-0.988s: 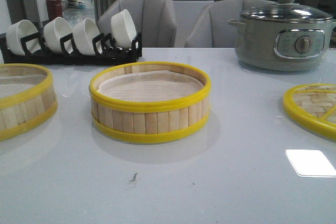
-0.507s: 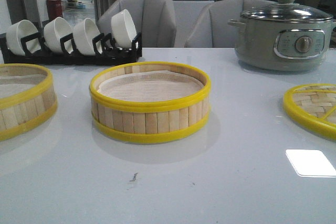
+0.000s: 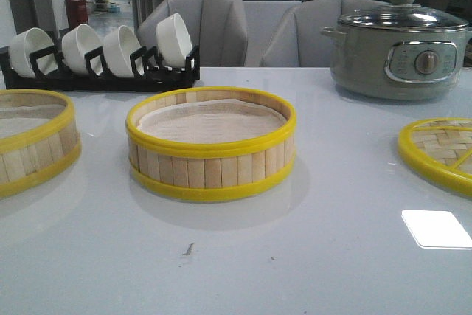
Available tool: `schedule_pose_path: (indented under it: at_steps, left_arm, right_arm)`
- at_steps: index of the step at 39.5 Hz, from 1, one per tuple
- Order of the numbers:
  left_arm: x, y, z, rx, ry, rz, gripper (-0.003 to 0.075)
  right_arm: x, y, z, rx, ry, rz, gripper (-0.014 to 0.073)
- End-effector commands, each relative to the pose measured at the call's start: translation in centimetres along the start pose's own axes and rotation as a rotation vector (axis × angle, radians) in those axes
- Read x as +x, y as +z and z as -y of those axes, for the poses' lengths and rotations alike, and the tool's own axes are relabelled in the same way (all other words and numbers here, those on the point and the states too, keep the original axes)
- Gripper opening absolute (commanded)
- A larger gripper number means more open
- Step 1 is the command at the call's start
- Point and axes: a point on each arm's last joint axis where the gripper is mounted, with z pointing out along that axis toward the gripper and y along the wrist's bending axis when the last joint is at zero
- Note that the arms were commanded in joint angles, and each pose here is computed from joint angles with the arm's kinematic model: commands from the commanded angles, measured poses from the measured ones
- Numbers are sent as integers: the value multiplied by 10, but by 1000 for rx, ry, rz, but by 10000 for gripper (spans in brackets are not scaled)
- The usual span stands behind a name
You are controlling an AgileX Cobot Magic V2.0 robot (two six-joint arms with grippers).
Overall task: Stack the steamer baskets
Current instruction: 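Lower the left gripper over the rim of the steamer basket nearest it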
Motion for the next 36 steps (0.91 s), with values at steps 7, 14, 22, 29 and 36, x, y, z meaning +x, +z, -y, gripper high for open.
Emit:
schedule_pose_path:
  at_steps: [7, 14, 22, 29, 36]
  left_arm:
    - [-8, -11, 0, 4, -3, 65, 89]
    - [-9, -12, 1, 10, -7, 82, 89]
    - [-9, -13, 1, 14, -10, 90, 89]
    - [-9, -13, 1, 14, -10, 91, 89]
    - [-8, -13, 1, 20, -15, 70, 89]
  right_arm:
    - [-76, -7, -12, -32, 21, -27, 55]
    - [-114, 26, -18, -23, 20, -203, 55]
    - [-140, 84, -22, -8, 21, -327, 55]
    - [-143, 117, -23, -1, 23, -422, 55]
    - [-147, 123, -23, 0, 23, -371, 55]
